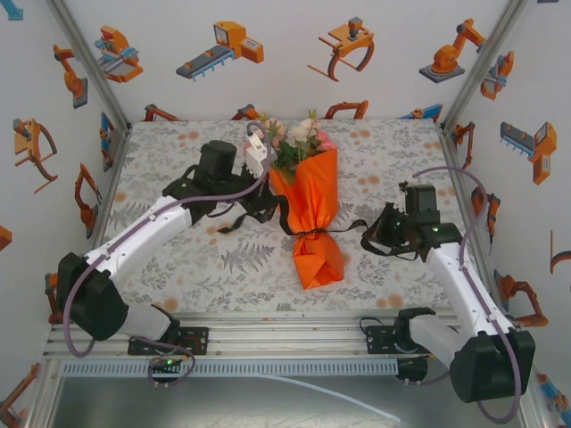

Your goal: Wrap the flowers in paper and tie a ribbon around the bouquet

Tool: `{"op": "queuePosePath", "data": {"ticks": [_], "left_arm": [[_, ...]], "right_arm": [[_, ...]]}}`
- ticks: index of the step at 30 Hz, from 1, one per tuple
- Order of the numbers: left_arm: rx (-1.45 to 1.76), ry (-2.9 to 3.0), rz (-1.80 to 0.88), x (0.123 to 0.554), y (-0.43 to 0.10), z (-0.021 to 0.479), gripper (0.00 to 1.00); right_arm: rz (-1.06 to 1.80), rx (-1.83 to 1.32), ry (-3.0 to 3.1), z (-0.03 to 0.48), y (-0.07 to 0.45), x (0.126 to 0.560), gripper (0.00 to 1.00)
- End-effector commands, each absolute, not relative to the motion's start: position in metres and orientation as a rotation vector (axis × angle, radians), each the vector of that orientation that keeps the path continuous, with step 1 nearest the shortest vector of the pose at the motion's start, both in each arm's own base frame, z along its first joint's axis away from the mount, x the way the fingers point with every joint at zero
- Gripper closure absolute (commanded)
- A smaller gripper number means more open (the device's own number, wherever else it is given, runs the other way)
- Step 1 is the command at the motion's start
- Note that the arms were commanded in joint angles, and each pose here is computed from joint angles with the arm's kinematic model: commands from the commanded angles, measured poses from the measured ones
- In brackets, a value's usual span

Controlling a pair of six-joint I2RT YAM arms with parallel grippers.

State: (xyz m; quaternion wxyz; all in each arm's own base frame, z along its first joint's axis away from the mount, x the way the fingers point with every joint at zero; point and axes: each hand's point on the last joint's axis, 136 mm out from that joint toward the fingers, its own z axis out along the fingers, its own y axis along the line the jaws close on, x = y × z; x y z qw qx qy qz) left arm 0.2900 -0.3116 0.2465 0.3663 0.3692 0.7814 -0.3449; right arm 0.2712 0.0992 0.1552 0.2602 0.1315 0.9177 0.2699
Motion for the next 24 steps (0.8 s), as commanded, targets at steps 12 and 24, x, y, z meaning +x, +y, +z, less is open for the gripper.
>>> {"op": "queuePosePath", "data": {"ticks": [12,24], "left_arm": [[0.862,2.184,-0.853,0.278,-0.300,0.211,1.00],[0.935,2.488,-0.200,0.277,-0.219,0.115,0.53]], "right_arm": [[0.926,-0.049,2.322,0.249,0.194,0.307,1.00],[0.772,-0.070,2.372,0.234,0.176,0.296,1.00]]}}
